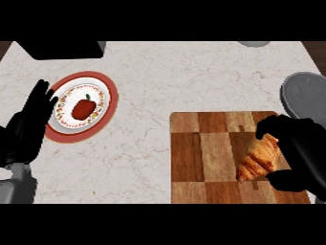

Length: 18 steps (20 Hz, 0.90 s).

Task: Pick the croissant from the cutting board and place it in the pan

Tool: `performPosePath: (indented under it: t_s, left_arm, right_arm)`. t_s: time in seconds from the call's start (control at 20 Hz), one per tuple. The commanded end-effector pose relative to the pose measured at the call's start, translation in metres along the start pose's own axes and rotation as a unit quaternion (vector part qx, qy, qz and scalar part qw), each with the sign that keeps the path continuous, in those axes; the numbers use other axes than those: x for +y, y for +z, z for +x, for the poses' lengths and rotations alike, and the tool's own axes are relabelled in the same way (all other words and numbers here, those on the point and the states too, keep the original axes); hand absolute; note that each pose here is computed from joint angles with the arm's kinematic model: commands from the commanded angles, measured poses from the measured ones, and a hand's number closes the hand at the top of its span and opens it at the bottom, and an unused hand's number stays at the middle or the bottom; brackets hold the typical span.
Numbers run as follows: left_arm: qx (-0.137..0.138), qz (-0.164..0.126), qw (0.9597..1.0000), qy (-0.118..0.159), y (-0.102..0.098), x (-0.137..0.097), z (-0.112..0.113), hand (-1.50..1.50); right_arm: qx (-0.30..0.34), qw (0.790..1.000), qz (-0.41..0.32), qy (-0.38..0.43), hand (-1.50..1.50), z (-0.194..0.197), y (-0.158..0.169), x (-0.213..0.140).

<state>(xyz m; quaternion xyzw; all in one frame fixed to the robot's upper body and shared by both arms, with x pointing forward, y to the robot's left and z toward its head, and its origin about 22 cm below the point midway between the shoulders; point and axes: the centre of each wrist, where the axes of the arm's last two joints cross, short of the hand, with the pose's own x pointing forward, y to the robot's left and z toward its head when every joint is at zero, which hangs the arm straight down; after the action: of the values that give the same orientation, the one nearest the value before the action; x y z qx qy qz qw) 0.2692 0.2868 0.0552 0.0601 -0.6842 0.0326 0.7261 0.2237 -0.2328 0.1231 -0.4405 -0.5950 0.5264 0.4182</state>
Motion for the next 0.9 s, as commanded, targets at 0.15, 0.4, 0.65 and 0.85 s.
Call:
performPosePath:
  t_s: [0.15, 0.4, 0.65, 0.85]
  left_arm:
    - [-0.006, -0.018, 0.9998, 0.005, 0.007, -0.009, 0.002, 0.0]
    - [0.001, -0.022, 0.9997, 0.006, -0.009, -0.022, -0.015, 0.0]
    - [-0.004, -0.021, 0.9998, 0.002, -0.004, -0.001, 0.001, 0.0]
    - [-0.011, -0.028, 0.9995, 0.001, -0.011, -0.009, 0.002, 0.0]
  right_arm:
    - [0.046, 0.995, -0.085, -0.028, 1.5, 0.007, 0.028, -0.059]
    - [0.083, 0.99, -0.1, -0.055, 1.5, -0.018, 0.025, -0.074]
    - [0.142, 0.978, -0.132, -0.076, 1.5, -0.096, 0.002, -0.085]
    - [0.148, 0.975, -0.139, -0.085, 1.5, -0.136, -0.016, -0.066]
